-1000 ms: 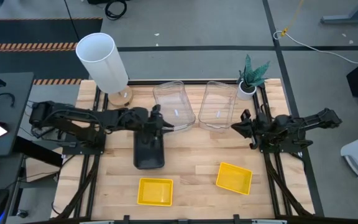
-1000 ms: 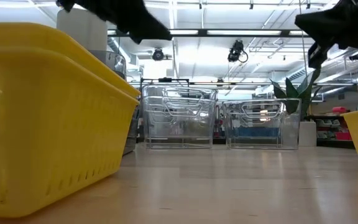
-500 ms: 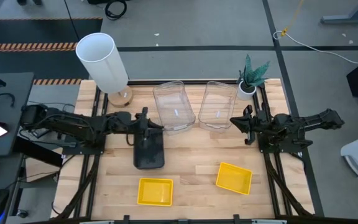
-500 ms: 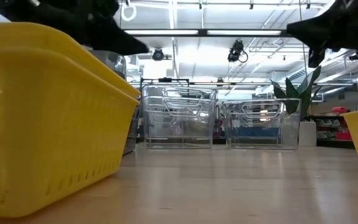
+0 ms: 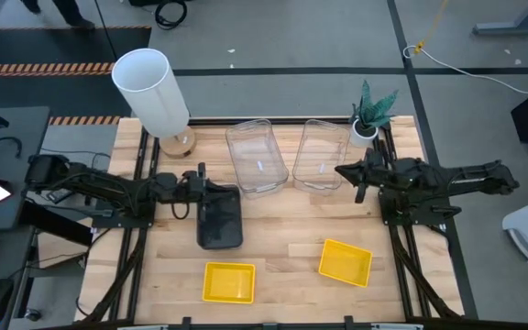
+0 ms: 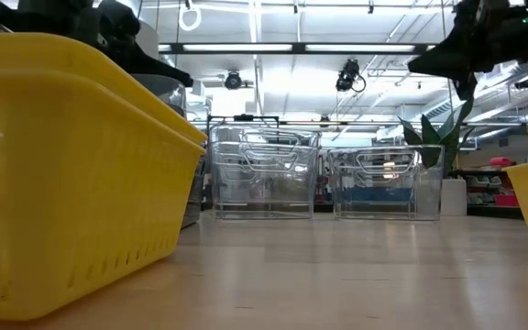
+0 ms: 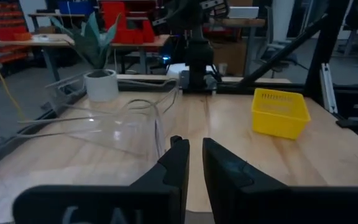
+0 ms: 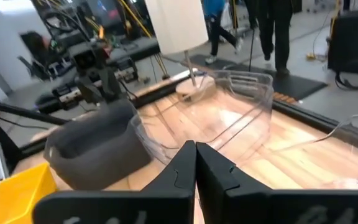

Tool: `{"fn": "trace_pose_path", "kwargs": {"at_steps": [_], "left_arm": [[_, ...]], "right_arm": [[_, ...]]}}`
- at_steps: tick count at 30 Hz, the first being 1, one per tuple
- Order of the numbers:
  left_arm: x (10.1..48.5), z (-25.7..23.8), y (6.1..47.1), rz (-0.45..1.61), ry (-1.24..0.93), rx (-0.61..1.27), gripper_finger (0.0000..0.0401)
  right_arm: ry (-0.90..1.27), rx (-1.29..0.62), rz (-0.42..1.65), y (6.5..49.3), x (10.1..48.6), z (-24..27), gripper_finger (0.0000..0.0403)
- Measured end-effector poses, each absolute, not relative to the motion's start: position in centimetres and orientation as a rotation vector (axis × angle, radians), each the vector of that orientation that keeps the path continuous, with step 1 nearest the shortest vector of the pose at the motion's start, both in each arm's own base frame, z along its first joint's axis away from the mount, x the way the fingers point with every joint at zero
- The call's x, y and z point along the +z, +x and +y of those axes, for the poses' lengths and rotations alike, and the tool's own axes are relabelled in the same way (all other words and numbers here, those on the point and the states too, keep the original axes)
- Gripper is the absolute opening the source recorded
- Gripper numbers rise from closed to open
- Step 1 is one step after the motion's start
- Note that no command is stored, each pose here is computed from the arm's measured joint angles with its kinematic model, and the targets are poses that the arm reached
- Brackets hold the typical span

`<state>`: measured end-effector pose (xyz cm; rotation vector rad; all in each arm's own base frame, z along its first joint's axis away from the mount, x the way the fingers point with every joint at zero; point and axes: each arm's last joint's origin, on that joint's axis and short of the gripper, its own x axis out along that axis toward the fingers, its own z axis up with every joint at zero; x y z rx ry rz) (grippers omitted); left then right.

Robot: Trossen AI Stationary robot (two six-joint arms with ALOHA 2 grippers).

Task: Stack baskets by color
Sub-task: Stack the right transparent bin on top of the transparent bin

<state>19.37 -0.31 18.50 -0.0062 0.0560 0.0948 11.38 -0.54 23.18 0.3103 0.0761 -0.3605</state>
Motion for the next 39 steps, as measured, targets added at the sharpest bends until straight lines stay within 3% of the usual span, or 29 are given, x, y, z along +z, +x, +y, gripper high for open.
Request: {"fn": "trace_pose_path", "kwargs": {"at_steps": [14, 30, 39], "left_arm": [[19.0, 0.0, 15.5, 0.016, 0.035, 0.145, 0.005], [18.4, 0.2, 12.2, -0.084, 0.022, 0.199, 0.005], [18.0, 0.3, 11.4, -0.113, 0.025, 0.226, 0.005]], "right_arm": [[0.28, -0.374, 0.354, 13.5, 24.5, -0.4, 0.004], [0.192, -0.417, 0.777, 19.7, 23.2, -0.9, 0.0158], [0.172, -0.383, 0.978, 23.8, 23.3, -2.1, 0.0174]]}}
